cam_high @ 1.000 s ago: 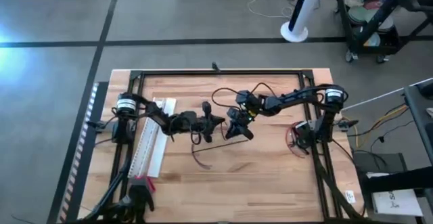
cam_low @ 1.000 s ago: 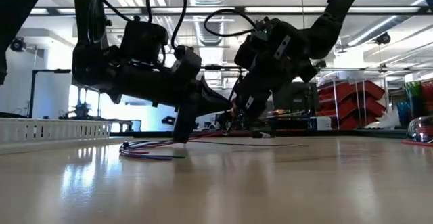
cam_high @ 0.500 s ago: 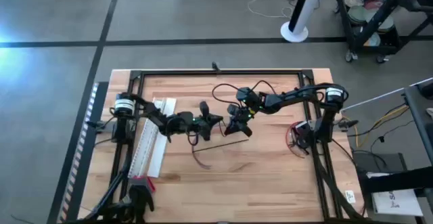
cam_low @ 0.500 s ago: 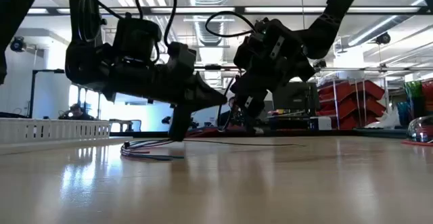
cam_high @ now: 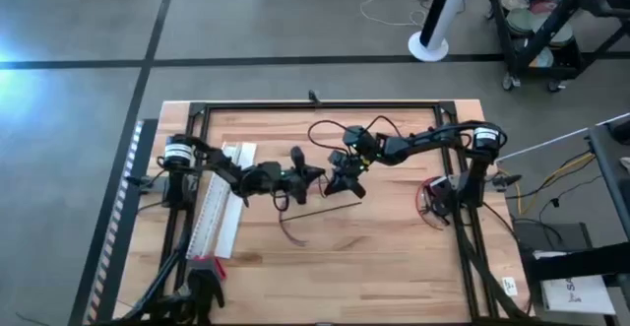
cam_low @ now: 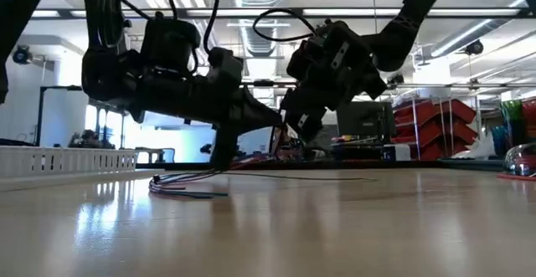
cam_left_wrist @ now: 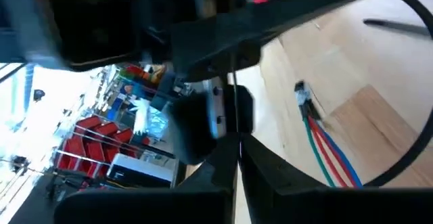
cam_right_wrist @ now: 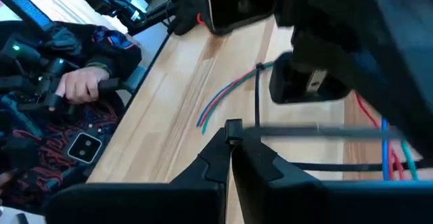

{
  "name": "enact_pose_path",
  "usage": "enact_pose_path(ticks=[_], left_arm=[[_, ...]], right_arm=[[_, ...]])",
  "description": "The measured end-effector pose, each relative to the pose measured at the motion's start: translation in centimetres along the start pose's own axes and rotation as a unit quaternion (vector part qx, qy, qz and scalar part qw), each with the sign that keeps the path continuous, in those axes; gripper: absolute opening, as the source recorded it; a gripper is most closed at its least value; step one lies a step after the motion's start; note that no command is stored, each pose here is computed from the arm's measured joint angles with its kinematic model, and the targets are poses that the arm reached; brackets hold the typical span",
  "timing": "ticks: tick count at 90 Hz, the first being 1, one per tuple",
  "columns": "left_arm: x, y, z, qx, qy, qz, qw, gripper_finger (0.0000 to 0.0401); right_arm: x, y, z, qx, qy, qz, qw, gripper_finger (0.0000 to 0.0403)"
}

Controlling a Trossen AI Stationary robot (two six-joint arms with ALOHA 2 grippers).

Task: Ziptie cables
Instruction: Wrap the cable wires using black ziptie

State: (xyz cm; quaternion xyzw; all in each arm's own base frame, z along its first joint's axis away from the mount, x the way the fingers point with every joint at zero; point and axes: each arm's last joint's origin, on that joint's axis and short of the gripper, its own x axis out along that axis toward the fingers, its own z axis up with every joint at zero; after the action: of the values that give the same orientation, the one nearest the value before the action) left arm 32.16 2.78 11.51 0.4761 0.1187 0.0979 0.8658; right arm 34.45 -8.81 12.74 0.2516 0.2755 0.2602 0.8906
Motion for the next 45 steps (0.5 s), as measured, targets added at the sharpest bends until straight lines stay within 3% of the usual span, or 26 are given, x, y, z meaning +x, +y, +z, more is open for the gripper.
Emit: enact_pose_path(ticks=[45], left_arm=[[-0.52, 0.0, -0.24, -0.006, 0.012, 0.012, 1.0, 0.0]], right_arm=[[0.09, 0.05, 0.13, 0.005, 0.0, 0.001, 1.0, 0.0]])
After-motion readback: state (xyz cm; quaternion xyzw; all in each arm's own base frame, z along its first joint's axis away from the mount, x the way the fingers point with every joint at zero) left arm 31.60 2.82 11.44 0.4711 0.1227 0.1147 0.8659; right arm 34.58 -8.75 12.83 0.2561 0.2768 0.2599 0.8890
